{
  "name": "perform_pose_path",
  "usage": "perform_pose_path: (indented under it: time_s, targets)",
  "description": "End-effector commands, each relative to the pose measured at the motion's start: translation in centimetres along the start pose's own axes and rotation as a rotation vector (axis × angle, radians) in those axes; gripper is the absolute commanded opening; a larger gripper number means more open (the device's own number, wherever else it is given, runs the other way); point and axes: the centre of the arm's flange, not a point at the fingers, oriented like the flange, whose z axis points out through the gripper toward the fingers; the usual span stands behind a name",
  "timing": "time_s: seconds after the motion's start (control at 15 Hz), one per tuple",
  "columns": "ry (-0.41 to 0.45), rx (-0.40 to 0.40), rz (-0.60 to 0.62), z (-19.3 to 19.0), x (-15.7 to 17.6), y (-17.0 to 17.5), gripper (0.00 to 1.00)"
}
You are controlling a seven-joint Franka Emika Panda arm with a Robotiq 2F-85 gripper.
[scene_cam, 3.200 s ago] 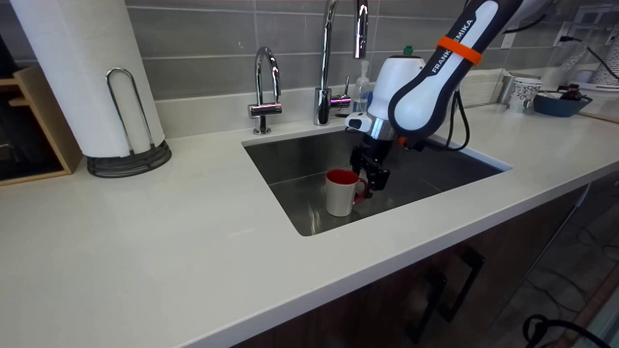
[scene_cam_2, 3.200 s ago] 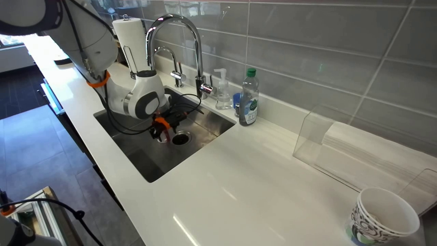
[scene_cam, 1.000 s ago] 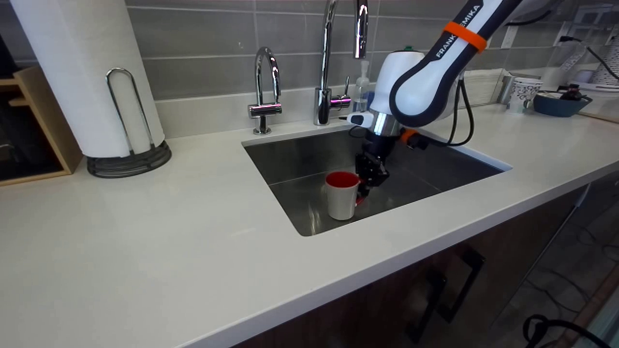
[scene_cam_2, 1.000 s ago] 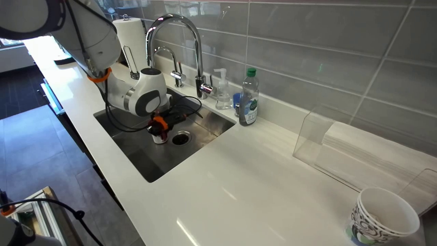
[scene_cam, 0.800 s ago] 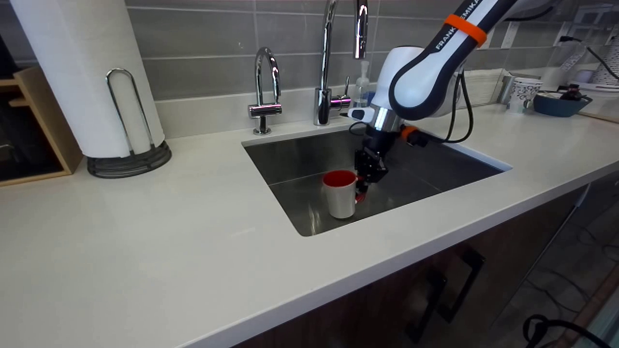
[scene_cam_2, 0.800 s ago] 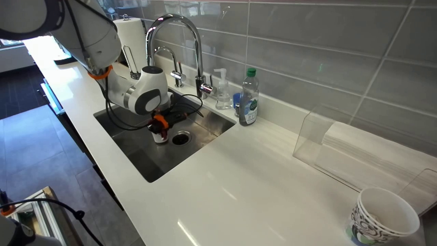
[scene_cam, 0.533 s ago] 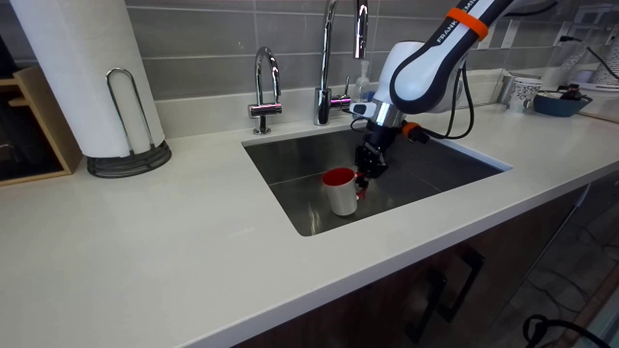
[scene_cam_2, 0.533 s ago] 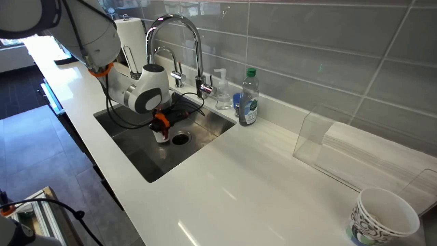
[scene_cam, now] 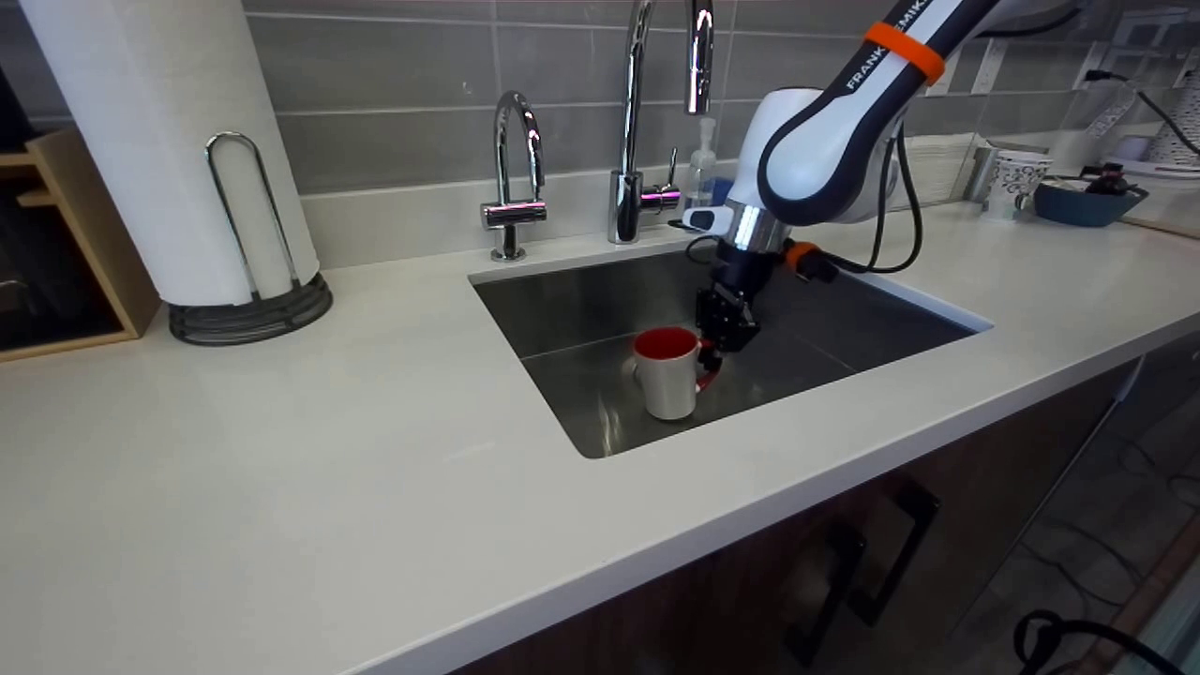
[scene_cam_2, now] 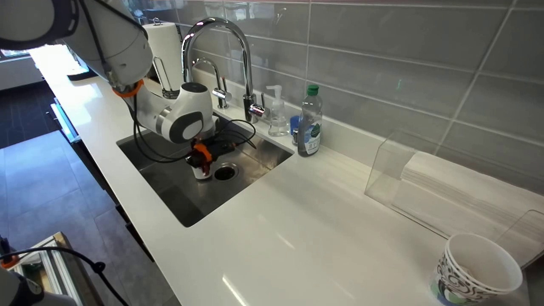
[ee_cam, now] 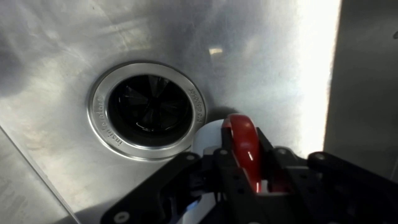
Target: Pick up the red and white mug from the sink and put it on the kitchen counter
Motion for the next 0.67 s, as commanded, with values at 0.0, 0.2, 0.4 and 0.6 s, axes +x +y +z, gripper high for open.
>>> perform_pose_path:
  time_s: [0.0, 0.2, 0.4, 0.6]
  targets:
    - [-0.024, 0.022, -0.003, -0.03, -0.45, -0.13, 0.05]
    - [-0.04, 0.023, -0.001, 0.09, -0.7, -0.18, 0.05]
    - [-0.072, 0.03, -0.001, 0.46, -0.91, -0.37, 0.05]
    - [-0.087, 0.033, -0.007, 0.86, -1.0, -0.47, 0.05]
